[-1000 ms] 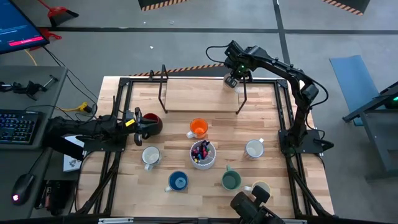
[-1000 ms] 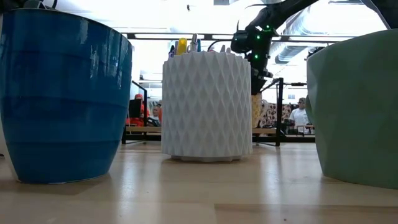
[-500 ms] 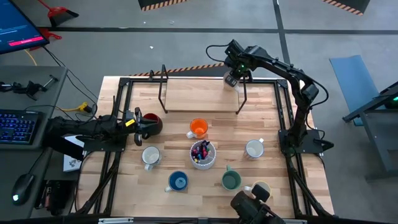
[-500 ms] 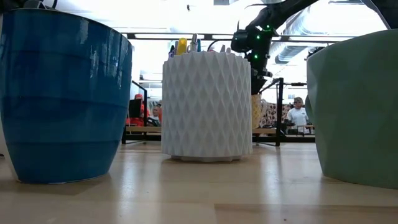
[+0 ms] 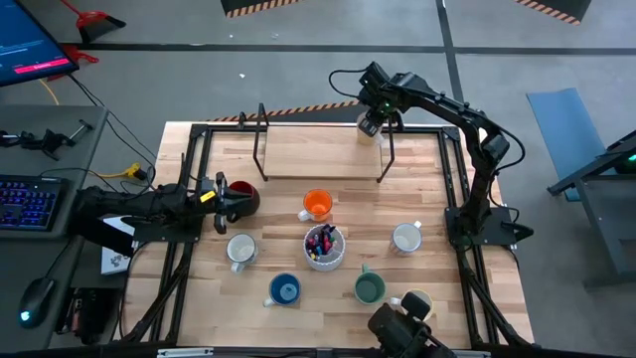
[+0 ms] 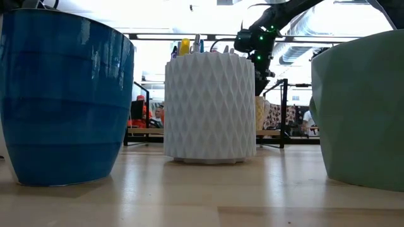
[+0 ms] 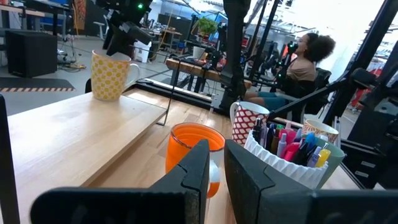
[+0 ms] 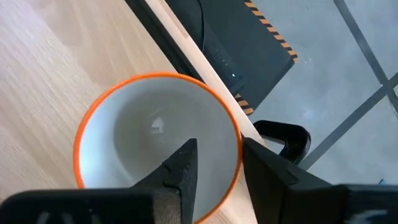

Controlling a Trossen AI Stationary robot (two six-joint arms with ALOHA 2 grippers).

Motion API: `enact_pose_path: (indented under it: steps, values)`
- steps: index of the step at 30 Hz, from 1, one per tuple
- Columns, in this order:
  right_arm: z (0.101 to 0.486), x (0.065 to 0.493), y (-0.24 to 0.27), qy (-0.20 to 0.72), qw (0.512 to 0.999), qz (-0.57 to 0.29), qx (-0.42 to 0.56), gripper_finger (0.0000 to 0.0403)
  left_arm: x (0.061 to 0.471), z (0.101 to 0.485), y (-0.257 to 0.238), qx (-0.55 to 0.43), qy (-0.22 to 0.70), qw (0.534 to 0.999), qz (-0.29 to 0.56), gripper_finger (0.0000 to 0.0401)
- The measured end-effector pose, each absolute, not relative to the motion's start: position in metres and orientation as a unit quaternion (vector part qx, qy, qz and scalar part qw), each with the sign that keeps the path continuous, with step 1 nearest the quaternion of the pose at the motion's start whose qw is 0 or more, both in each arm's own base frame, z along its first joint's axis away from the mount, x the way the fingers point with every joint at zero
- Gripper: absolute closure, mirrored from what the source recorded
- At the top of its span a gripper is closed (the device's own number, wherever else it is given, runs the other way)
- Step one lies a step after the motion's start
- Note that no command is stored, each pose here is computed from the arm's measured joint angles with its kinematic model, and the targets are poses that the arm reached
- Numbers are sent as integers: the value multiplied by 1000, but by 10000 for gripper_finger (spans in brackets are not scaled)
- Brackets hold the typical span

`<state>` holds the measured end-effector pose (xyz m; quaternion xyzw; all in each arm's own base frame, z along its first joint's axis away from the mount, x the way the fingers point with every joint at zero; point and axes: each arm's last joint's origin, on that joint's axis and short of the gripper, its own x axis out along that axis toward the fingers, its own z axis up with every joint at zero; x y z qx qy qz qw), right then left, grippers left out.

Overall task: Place coffee mugs
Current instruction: Put the yellow pattern mug on the shelf, then put the black mug on the shelf

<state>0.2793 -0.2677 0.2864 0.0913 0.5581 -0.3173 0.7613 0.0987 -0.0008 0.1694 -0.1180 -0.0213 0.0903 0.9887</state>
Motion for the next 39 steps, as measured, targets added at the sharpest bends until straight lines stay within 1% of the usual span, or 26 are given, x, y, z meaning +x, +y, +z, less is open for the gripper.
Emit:
enact_pose_path:
  steps: [3,8,11,14,18,20,23,29,31,35,39]
  values:
    - [291,280,-269,552,766,-319,87,301,99,169,-1,-118,-21,989,90,362]
    - [311,283,-270,529,781,-322,80,301,99,169,-1,-118,-21,989,90,362]
    - [324,286,-266,511,797,-307,101,301,99,169,-1,-118,-21,989,91,362]
    - [331,293,-254,494,822,-246,140,301,99,169,-1,-118,-21,989,91,362]
    - [331,307,-226,498,843,-110,170,301,99,169,-1,-117,-21,989,90,362]
    - [329,311,-208,519,836,-46,173,301,99,169,-1,-118,-21,989,91,362]
    - [326,316,-180,555,812,10,180,302,99,169,-1,-117,-21,989,91,362]
    - [324,324,-122,635,745,60,197,302,99,169,-1,-117,-21,989,91,362]
    - [323,327,-103,656,727,76,187,302,99,169,-1,-117,-21,989,91,362]
    - [331,327,-67,662,730,92,142,302,98,175,-1,-121,-37,989,77,362]
    - [345,315,-39,652,748,77,93,302,93,201,-2,-121,-68,989,58,362]
